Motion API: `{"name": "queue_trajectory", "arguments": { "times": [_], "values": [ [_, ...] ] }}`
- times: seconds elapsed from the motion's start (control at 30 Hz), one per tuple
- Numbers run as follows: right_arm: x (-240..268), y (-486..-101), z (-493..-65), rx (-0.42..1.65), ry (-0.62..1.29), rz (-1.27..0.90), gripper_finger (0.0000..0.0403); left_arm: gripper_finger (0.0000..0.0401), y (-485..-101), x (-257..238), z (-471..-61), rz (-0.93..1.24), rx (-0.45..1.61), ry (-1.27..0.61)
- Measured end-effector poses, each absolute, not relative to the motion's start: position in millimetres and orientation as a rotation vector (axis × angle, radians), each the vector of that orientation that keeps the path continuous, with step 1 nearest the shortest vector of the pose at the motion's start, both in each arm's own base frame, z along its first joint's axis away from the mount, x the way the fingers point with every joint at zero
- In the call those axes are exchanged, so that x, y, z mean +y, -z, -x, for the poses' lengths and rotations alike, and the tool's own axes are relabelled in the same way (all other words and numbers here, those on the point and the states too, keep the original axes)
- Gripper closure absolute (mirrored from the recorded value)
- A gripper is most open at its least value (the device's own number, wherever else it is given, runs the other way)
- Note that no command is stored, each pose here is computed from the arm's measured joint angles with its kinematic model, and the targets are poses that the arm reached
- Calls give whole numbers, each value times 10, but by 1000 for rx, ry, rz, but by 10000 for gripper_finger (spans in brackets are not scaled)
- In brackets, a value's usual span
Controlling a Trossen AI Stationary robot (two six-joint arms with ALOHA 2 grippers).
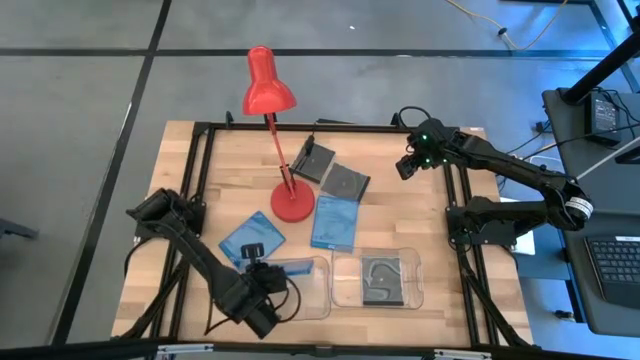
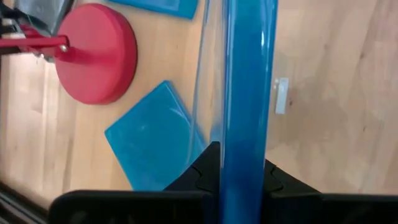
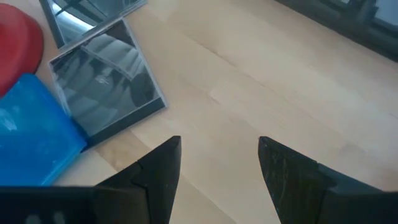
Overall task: Pick & place jewel cases by type
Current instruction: Put the right blue cd case into the left transparent bin
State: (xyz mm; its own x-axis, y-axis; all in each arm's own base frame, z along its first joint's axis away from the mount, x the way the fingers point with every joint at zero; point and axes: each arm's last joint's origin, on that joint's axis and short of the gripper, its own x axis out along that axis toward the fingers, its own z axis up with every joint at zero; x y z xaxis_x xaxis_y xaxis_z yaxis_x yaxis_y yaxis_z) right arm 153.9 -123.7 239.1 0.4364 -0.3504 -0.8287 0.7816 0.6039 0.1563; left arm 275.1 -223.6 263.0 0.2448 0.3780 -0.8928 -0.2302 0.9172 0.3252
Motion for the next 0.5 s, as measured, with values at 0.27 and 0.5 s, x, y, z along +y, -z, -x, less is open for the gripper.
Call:
{"name": "queue_trajectory", "arguments": {
  "times": [0.27, 0.5],
  "values": [
    [-1251, -2390, -1527, 865, 799, -528, 187, 374, -2470, -2171, -2932, -194, 1313, -377],
    [-1251, -2389, -1527, 870, 793, -517, 187, 367, -2290, -2171, -3009, -151, 1423, -366]
  ]
}}
